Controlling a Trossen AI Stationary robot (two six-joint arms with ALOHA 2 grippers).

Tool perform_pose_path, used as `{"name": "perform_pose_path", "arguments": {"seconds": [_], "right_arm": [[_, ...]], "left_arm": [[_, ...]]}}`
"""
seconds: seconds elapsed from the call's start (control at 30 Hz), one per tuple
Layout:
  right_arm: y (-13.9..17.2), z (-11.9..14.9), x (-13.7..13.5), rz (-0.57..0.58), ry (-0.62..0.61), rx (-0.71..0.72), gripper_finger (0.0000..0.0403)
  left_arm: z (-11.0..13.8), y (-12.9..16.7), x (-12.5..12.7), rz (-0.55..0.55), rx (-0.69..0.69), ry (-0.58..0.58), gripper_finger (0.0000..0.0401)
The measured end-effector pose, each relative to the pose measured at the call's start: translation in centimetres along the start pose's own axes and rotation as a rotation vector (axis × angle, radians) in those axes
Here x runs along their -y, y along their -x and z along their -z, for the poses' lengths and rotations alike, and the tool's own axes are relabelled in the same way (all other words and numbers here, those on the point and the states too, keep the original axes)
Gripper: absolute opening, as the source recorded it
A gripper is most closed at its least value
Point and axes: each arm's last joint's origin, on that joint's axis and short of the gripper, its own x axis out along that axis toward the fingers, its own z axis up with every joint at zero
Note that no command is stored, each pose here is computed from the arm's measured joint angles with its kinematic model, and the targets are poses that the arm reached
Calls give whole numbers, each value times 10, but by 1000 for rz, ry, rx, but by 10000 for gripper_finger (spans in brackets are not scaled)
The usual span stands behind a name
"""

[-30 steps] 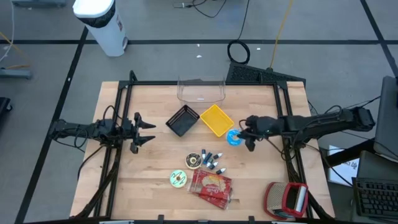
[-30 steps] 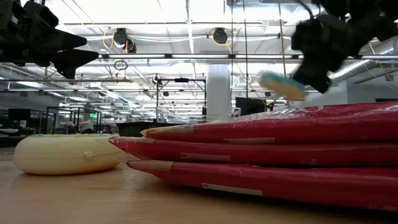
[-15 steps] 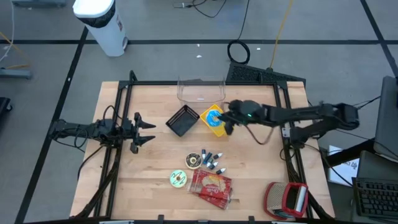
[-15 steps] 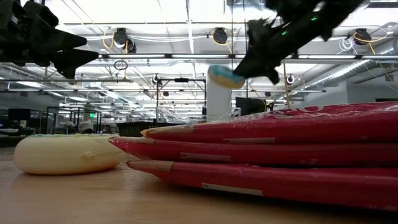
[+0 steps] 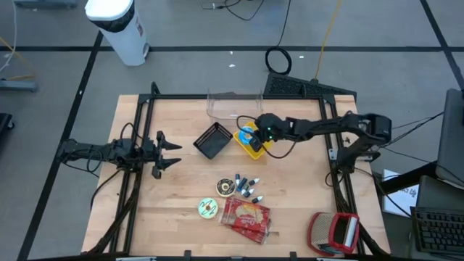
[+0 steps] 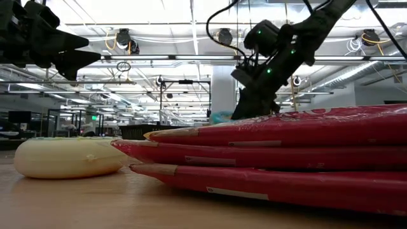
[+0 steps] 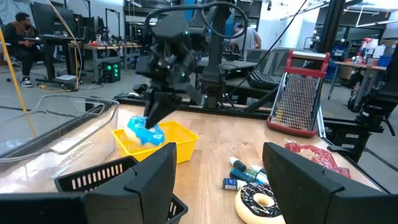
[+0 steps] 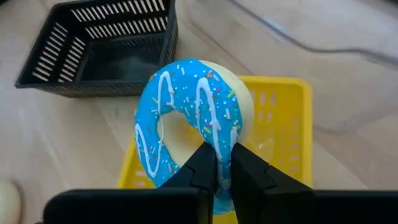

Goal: Pick & Place Food Item
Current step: Put the blue donut into the yellow bin

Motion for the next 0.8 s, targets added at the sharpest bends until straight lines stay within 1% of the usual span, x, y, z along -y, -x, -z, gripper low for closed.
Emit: {"name": "perform_pose_path", "arguments": {"seconds": [0.2, 0.47, 0.63, 0.8], "right_arm": [[-5, 4, 2, 17, 27, -27, 25], [-4, 4, 1, 13, 28, -21, 37], [-4, 4, 2, 16, 57, -24, 72], [-4, 3, 1, 13, 81, -12, 127]], "left_arm": [[0, 0, 0, 1, 0, 0, 241], [0, 0, 0, 1, 0, 0, 241], [0, 0, 0, 1, 0, 0, 241], [0, 0, 0, 0, 0, 0, 241]]}}
